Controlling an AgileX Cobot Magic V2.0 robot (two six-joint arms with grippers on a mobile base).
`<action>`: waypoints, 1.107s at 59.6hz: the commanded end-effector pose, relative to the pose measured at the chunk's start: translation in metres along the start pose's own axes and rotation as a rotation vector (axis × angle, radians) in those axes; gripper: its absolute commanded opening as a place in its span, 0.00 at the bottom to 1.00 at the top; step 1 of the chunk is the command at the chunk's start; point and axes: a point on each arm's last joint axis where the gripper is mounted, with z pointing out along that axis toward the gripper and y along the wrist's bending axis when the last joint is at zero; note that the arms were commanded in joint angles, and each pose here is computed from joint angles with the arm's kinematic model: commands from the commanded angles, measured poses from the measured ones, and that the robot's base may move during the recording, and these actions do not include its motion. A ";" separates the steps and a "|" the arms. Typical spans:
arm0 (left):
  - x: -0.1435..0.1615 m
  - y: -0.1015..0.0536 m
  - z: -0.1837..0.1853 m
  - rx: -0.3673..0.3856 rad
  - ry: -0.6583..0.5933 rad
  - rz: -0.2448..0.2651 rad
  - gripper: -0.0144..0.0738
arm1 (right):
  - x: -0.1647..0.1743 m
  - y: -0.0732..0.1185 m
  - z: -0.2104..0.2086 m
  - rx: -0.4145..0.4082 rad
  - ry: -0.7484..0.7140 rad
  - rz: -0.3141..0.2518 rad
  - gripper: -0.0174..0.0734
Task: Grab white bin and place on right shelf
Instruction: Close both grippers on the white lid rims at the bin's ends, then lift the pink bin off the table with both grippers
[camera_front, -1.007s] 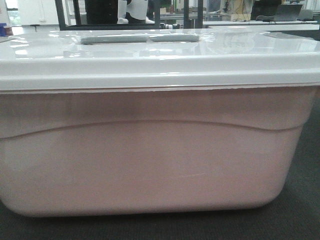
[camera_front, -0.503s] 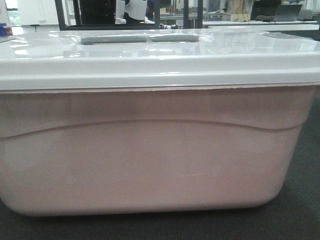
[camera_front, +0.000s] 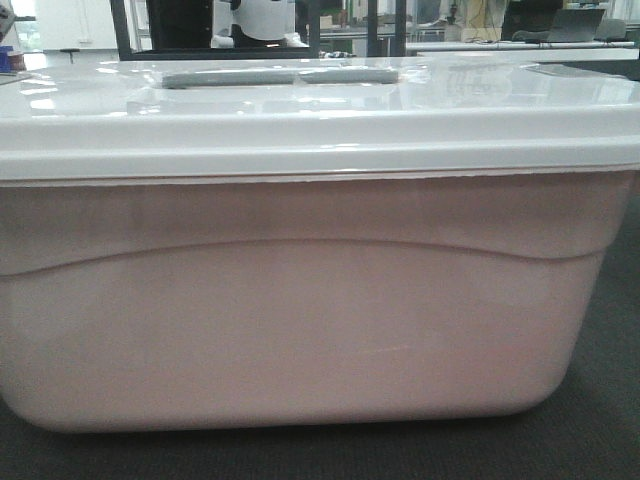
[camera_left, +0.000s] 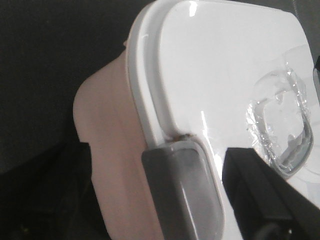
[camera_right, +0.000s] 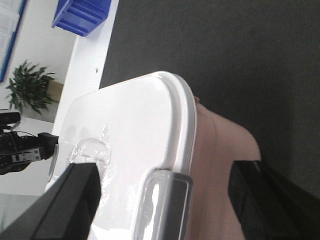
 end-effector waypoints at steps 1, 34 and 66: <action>0.000 -0.022 -0.008 0.145 0.003 0.017 0.66 | 0.007 0.019 -0.002 -0.170 0.022 -0.010 0.88; 0.016 -0.015 0.007 0.262 -0.050 -0.121 0.66 | 0.020 0.025 0.030 -0.169 0.109 -0.043 0.88; 0.014 -0.017 0.006 0.293 -0.084 -0.143 0.64 | 0.024 0.019 0.047 -0.242 0.194 -0.016 0.87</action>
